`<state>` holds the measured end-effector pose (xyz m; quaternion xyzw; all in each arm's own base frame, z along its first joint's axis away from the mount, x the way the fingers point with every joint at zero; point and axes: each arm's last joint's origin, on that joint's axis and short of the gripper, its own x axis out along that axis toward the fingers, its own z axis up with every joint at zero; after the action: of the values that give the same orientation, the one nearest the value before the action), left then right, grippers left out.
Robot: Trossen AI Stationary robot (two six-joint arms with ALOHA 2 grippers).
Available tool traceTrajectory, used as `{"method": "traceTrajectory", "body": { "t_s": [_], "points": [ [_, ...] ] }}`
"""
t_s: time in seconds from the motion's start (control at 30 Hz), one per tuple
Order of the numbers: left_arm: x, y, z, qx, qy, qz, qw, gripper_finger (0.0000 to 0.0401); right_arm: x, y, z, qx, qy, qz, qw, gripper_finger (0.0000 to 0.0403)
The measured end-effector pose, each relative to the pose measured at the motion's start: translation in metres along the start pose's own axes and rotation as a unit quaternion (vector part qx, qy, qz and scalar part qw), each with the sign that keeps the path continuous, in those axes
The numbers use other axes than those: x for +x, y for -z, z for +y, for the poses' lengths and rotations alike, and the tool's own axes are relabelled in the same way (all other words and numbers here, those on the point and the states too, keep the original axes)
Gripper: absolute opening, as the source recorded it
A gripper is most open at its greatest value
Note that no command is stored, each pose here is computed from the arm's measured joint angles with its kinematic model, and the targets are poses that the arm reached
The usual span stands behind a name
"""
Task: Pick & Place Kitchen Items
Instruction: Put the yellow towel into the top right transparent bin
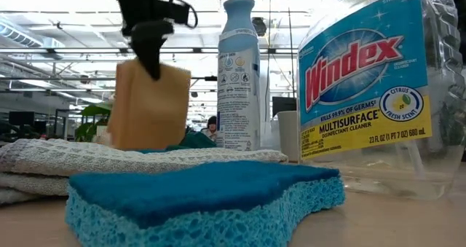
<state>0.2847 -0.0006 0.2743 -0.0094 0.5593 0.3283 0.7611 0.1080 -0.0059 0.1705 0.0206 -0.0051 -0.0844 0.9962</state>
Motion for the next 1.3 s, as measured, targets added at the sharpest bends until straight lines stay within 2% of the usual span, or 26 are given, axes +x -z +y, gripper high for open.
{"method": "traceTrajectory", "body": {
  "t_s": [0.2,0.4,0.5,0.77,0.83,1.03,1.17,1.3],
  "points": [
    [-0.020,-0.024,0.024,-0.043,-0.036,-0.043,0.998,0.0014,0.000,0.000,0.000,0.000,0.000,0.000,1.000,0.0293],
    [-0.026,-0.045,0.048,-0.104,-0.083,-0.098,0.986,0.0014,0.000,0.000,0.000,0.000,0.000,0.000,1.000,0.0293],
    [-0.022,-0.057,0.059,-0.141,-0.083,-0.125,0.979,0.0014,0.000,0.000,0.000,0.000,0.000,0.000,1.000,0.0293],
    [-0.014,-0.087,0.086,-0.187,-0.073,-0.208,0.957,0.0014,0.000,0.000,0.000,0.000,0.000,0.000,1.000,0.0293],
    [-0.013,-0.096,0.094,-0.194,-0.050,-0.235,0.951,0.0014,0.000,0.000,0.000,0.000,0.000,0.000,1.000,0.0293],
    [0.000,-0.124,0.117,-0.211,0.071,-0.313,0.923,0.0014,0.000,0.000,0.000,0.000,0.000,0.000,1.000,0.0293],
    [0.023,-0.142,0.128,-0.227,0.123,-0.343,0.903,0.0014,0.000,0.000,0.000,0.000,0.000,0.000,1.000,0.0293],
    [0.054,-0.159,0.135,-0.264,0.188,-0.366,0.872,0.0014,0.000,0.000,0.000,0.000,0.000,0.000,1.000,0.0293]
  ]
}}
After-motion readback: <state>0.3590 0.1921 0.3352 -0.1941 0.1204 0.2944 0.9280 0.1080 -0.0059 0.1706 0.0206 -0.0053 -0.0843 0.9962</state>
